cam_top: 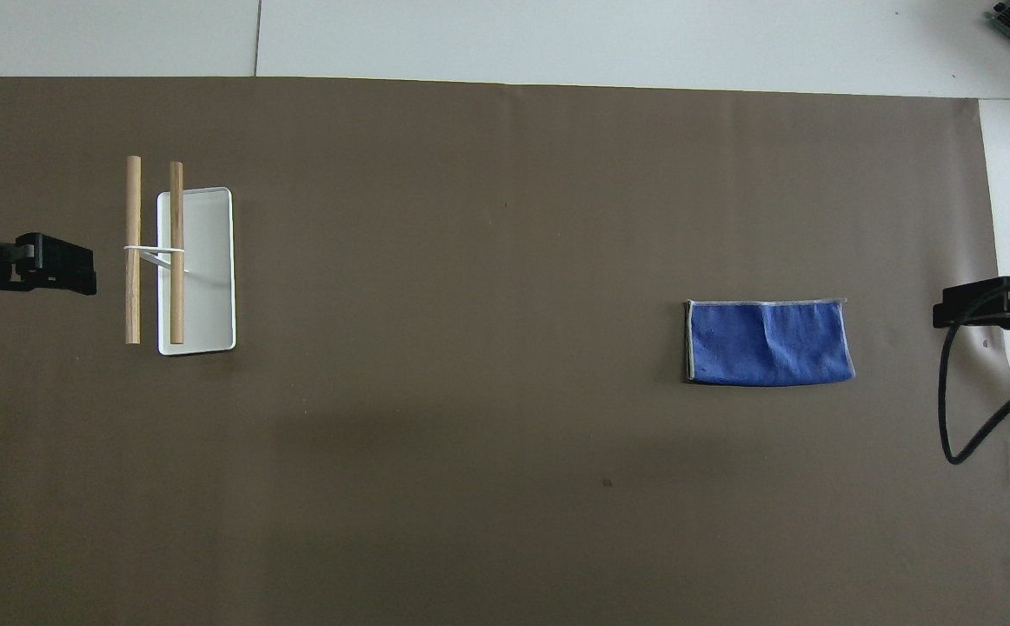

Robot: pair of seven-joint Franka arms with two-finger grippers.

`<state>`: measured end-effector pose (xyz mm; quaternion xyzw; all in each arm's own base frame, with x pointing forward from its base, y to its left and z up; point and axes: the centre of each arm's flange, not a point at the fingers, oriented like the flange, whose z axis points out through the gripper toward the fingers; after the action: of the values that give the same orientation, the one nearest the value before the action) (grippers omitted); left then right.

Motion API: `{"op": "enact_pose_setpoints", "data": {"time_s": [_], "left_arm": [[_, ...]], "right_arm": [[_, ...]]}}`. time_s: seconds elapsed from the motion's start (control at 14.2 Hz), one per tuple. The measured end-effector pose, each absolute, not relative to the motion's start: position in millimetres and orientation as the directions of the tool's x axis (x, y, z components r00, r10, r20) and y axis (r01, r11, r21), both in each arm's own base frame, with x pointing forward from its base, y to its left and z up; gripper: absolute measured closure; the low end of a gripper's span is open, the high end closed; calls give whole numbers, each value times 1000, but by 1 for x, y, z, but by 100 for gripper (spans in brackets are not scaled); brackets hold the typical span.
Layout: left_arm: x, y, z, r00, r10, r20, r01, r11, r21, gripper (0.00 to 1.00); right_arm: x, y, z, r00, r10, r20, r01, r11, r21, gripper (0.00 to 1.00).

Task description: Right arm passes towel to left arm to hang

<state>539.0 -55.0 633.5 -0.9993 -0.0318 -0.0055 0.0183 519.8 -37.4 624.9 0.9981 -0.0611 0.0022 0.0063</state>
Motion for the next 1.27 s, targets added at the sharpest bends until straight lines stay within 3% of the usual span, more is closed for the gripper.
{"op": "enact_pose_setpoints", "data": {"time_s": [0.63, 1.27], "left_arm": [[539, -55, 633, 998, 63, 12, 64, -997, -36, 0], [539, -53, 633, 998, 67, 11, 67, -997, -36, 0]], "right_arm": [[528, -41, 593, 991, -124, 57, -125, -992, 7, 0], [559, -21, 404, 995, 46, 87, 44, -999, 26, 0]]}}
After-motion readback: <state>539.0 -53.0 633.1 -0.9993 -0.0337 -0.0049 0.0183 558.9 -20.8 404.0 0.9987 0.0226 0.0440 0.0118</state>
